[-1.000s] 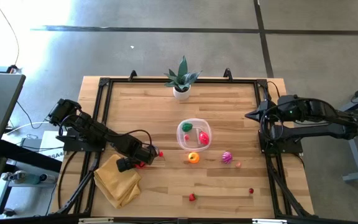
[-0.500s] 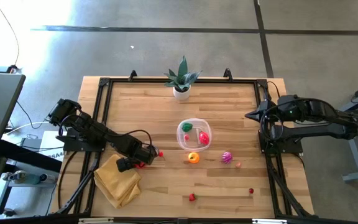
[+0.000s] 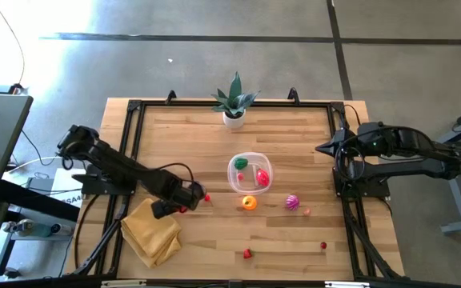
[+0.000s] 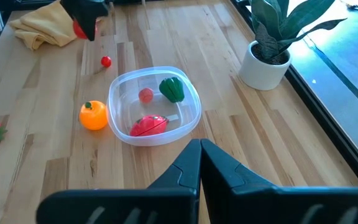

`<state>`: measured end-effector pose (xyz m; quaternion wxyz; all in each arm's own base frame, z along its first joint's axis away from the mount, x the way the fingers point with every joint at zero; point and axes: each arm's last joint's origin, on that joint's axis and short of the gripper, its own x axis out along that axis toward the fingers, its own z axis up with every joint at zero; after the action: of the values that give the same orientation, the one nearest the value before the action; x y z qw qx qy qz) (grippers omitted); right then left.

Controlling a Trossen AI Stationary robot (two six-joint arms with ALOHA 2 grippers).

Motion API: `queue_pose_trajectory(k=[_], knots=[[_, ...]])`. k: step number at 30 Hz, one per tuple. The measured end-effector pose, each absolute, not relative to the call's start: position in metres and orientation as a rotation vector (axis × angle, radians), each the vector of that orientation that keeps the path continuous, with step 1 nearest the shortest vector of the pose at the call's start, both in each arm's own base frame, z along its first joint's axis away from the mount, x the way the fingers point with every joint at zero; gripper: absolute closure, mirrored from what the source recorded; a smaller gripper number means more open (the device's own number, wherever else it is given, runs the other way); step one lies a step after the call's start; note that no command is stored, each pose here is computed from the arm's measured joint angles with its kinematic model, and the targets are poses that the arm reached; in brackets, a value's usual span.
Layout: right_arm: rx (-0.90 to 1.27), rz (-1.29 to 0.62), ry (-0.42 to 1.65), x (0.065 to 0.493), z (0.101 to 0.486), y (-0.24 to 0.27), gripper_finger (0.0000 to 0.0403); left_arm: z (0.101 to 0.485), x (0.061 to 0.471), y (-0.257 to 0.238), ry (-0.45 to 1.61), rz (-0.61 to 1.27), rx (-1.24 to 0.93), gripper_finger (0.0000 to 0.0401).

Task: Pick and placing Produce into tupperware
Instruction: Put the tomato into the transparent bin

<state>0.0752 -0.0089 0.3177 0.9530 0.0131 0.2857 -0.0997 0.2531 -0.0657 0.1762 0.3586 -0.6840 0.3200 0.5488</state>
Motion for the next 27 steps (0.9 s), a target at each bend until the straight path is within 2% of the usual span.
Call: queue_pose_trajectory(k=[6,10,13,20,27], knots=[[0.027,-0.202,0.581,0.075,0.318,-0.009,0.0403,0.226,0.273,-0.055,0.749,1.340,-1.710,0.0149],[0.027,-0.202,0.581,0.075,0.318,-0.009,0.0403,0.260,0.292,-0.034,0.734,1.210,-1.660,0.0131],[0.027,-0.202,0.581,0.075,0.318,-0.009,0.0403,0.276,0.308,-0.014,0.730,1.162,-1.612,0.0133],[0.027,-0.203,0.580,0.075,0.318,-0.009,0.0403,0.275,0.360,0.033,0.828,1.116,-1.520,0.0161],[0.027,-0.202,0.581,0.075,0.318,-0.009,0.0403,0.260,0.413,0.063,0.948,1.083,-1.415,0.0127]])
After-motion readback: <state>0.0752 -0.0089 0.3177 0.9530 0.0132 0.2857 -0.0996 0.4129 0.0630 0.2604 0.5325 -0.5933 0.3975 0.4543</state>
